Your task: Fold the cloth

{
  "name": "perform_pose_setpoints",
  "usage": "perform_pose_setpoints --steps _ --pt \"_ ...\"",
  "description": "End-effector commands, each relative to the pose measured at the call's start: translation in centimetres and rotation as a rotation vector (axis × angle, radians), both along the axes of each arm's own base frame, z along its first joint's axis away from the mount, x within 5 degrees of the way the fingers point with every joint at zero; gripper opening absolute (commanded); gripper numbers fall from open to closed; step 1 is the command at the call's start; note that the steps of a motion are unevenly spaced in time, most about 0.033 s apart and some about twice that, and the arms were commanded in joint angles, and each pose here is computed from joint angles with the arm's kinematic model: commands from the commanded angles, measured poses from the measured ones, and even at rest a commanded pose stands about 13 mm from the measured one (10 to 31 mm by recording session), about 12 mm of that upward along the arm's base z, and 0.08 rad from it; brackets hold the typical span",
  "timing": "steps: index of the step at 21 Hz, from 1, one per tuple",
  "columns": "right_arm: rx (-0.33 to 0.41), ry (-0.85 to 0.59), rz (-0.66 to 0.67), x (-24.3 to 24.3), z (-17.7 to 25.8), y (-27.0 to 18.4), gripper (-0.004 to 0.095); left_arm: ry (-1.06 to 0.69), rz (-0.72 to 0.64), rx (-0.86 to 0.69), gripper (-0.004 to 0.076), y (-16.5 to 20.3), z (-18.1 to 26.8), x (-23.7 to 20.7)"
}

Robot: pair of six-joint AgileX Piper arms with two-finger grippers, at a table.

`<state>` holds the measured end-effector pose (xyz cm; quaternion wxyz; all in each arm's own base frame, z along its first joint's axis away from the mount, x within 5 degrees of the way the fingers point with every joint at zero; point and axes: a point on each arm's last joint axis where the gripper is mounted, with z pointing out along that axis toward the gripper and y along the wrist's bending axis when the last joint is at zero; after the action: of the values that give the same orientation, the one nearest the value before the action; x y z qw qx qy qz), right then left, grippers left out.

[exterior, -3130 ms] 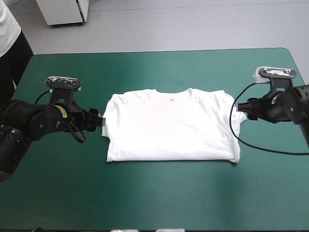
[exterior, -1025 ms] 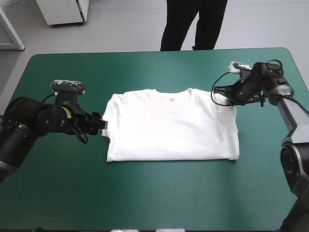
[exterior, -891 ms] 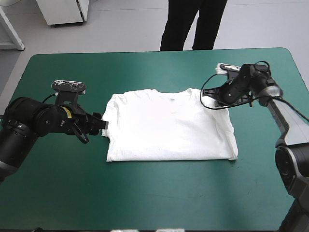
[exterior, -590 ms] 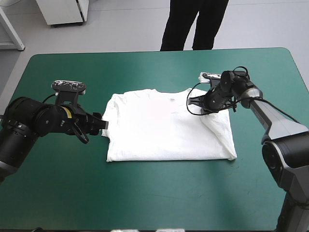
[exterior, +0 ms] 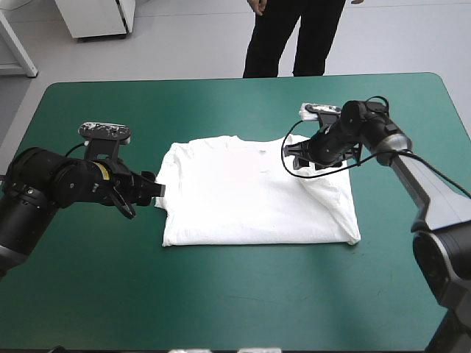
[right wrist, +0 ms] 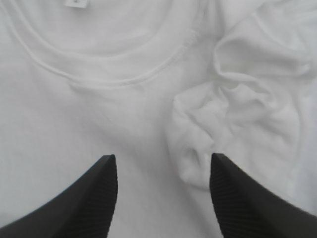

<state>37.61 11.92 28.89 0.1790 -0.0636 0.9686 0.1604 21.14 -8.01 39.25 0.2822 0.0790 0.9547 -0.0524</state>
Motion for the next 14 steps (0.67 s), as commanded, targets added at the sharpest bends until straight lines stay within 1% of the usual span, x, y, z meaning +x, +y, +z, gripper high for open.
perform_pose_setpoints --steps 1,3,4,6,9,12,14 --pt "-0.054 -0.177 -0.018 -3.4 7.1 -1.7 0.0536 -0.079 -0.005 -0.035 0.0545 0.0 1.5 -0.3" --pt "-0.158 -0.171 -0.07 -5.5 8.5 -3.3 0.0536 -0.079 -0.005 -0.035 0.0545 0.0 1.5 -0.3" --pt "-0.192 -0.158 -0.12 -6.7 8.7 -4.4 0.0536 -0.074 -0.004 -0.033 0.0545 0.0 1.5 -0.4" --pt "-0.183 -0.129 -0.153 -8.9 8.4 -5.7 0.0536 -0.062 -0.003 -0.028 0.0545 0.0 1.4 -0.4" --pt "-0.194 -0.084 -0.155 -11.8 7.8 -6.5 0.0536 -0.034 -0.003 -0.017 0.0545 -0.1 0.9 0.0" --pt "-0.193 -0.08 -0.158 -13.2 7.9 -6.8 0.0536 0.093 -0.003 0.021 0.0545 -1.0 -1.3 1.7" --pt "-0.19 -0.084 -0.163 -13.6 8.2 -6.9 0.0536 0.156 -0.031 0.021 0.0545 -1.8 -2.7 2.8"
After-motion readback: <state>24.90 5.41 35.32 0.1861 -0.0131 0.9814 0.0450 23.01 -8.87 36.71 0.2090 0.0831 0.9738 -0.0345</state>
